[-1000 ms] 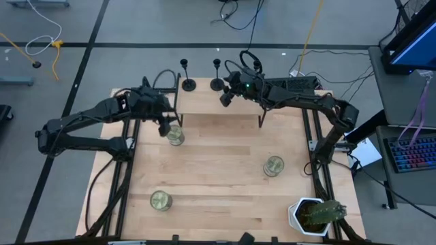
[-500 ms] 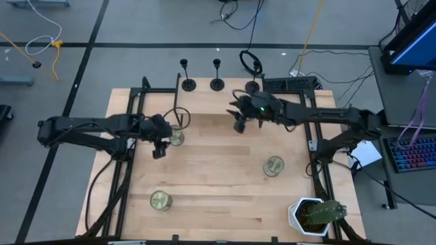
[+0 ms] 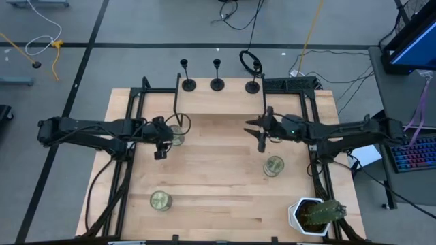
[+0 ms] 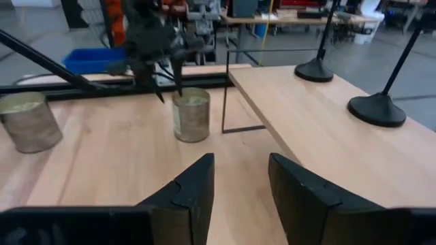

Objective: Pick & Place candle stick holders
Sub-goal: Put the top scented candle on the shelf

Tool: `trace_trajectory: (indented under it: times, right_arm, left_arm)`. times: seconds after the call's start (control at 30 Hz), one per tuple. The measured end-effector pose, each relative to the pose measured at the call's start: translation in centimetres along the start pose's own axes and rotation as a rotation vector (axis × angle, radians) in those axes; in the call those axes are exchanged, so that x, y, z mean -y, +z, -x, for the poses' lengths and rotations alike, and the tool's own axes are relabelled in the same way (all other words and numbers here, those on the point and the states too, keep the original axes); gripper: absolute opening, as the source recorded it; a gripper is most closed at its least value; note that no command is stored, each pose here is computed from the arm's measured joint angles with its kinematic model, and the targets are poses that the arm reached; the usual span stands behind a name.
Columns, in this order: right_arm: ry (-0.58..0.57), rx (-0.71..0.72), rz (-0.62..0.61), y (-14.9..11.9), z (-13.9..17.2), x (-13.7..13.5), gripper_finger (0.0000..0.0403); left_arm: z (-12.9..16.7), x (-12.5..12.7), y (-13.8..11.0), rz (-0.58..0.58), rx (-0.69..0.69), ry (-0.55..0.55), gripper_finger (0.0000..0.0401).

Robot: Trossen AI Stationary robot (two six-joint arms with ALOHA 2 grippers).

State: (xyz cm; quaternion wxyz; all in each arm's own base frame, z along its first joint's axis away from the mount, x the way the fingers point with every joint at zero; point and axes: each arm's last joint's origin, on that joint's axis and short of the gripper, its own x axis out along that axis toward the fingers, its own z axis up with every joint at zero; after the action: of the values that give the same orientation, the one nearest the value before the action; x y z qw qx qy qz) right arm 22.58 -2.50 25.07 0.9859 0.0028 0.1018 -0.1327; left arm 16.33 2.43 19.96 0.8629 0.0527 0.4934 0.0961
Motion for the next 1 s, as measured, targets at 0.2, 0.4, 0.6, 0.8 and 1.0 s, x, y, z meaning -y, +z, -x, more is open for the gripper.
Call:
trace_trajectory:
  times: [0.2,0.4,0.6,0.8,1.0]
  right_arm:
    - [0.005,0.016,-0.015,-1.5,1.4,0.2,0.0130]
    - [0.002,0.010,-0.027,-2.3,1.9,0.3,0.0130]
    - [0.002,0.010,-0.027,-2.3,1.9,0.3,0.0130]
    - [0.002,0.019,-0.028,-2.2,1.9,0.3,0.0130]
    - [0.004,0.083,-0.041,-1.6,1.9,0.3,0.0130]
  left_arm:
    - [-0.4,0.2,-0.3,-0.058,0.003,0.000,0.0161]
    - [-0.4,0.2,-0.3,-0.059,0.005,-0.003,0.0052]
    - [0.1,0.4,1.1,0.028,0.110,-0.007,0.0010]
    - [3.7,1.5,5.7,0.015,0.415,-0.078,0.0005]
    - [9.1,1.0,10.0,0.039,0.698,-0.128,0.0004]
